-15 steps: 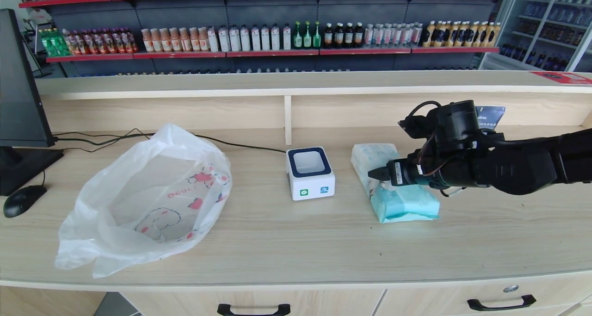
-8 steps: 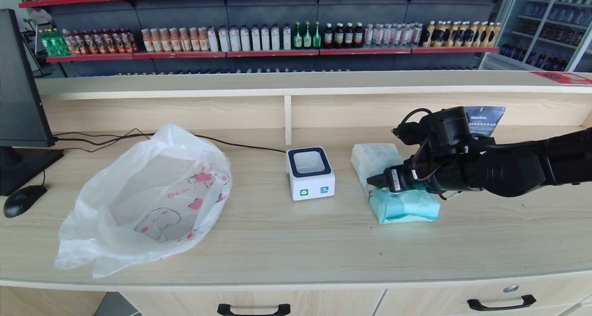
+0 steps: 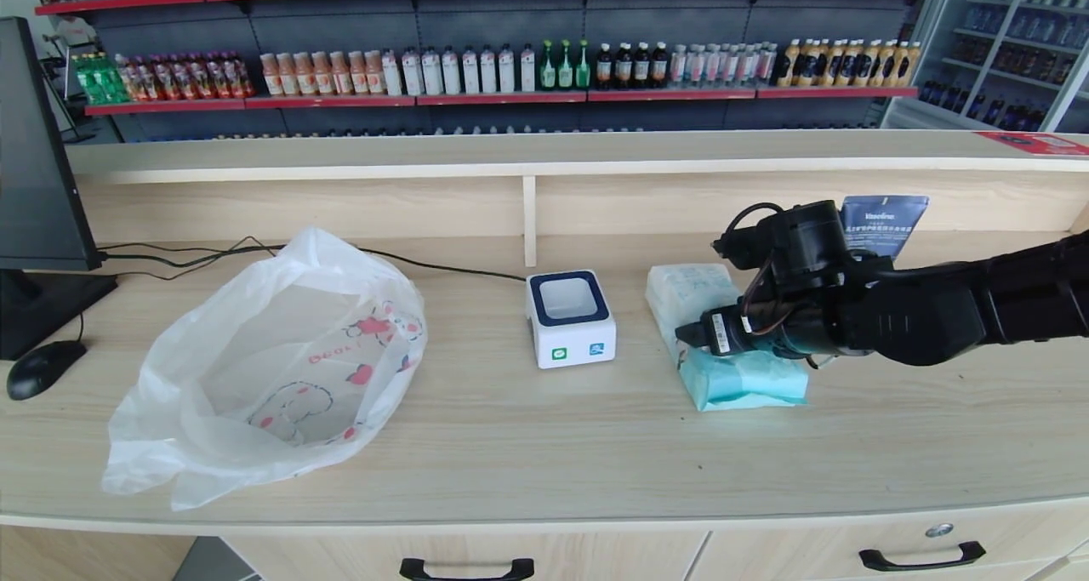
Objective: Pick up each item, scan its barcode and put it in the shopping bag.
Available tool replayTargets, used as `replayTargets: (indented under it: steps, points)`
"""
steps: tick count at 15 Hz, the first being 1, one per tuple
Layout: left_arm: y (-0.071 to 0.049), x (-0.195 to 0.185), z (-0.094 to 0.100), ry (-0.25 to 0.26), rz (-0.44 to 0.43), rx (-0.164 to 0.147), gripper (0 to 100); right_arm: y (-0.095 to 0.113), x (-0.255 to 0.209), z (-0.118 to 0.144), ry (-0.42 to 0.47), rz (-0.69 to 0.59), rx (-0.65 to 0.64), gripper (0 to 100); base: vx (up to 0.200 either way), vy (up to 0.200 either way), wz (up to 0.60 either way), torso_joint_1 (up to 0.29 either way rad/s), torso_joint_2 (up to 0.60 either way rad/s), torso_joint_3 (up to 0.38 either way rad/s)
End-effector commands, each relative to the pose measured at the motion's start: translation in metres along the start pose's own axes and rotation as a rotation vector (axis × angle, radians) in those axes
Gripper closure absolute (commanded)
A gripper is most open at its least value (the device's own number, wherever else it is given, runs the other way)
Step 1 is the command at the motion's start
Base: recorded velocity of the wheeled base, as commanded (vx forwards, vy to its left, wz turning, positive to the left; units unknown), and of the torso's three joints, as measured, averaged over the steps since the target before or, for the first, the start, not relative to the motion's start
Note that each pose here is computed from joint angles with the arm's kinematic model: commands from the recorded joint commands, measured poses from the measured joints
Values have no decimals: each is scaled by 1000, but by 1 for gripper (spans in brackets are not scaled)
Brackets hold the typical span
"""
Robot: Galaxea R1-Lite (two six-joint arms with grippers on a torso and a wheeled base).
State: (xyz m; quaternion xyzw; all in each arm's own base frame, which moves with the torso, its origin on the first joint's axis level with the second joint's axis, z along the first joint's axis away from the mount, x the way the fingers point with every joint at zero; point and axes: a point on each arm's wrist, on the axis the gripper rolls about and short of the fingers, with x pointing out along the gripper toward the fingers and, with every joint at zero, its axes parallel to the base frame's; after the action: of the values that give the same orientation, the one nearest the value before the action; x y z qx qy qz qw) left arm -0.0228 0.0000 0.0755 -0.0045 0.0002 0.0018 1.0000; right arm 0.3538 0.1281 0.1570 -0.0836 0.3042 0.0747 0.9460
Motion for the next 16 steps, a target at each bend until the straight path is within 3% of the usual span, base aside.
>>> replayTargets:
  steps: [1,3,4,16]
  points:
    - [0,0,0,-2,1,0,0,3,-1,0,3,10,-6,0,0,0,0,0,0,0]
    - [0,0,0,0,1,0,0,6,-3,-1,10,16,-12,0,0,0,0,0,0,0]
    - [0,0,0,0,1,0,0,6,-3,0,7,16,-11,100,0,0,0,0,0,0]
    - [0,0,0,0,1,0,0,2,-44,18,-97,26,3,100,0,0,0,0,0,0]
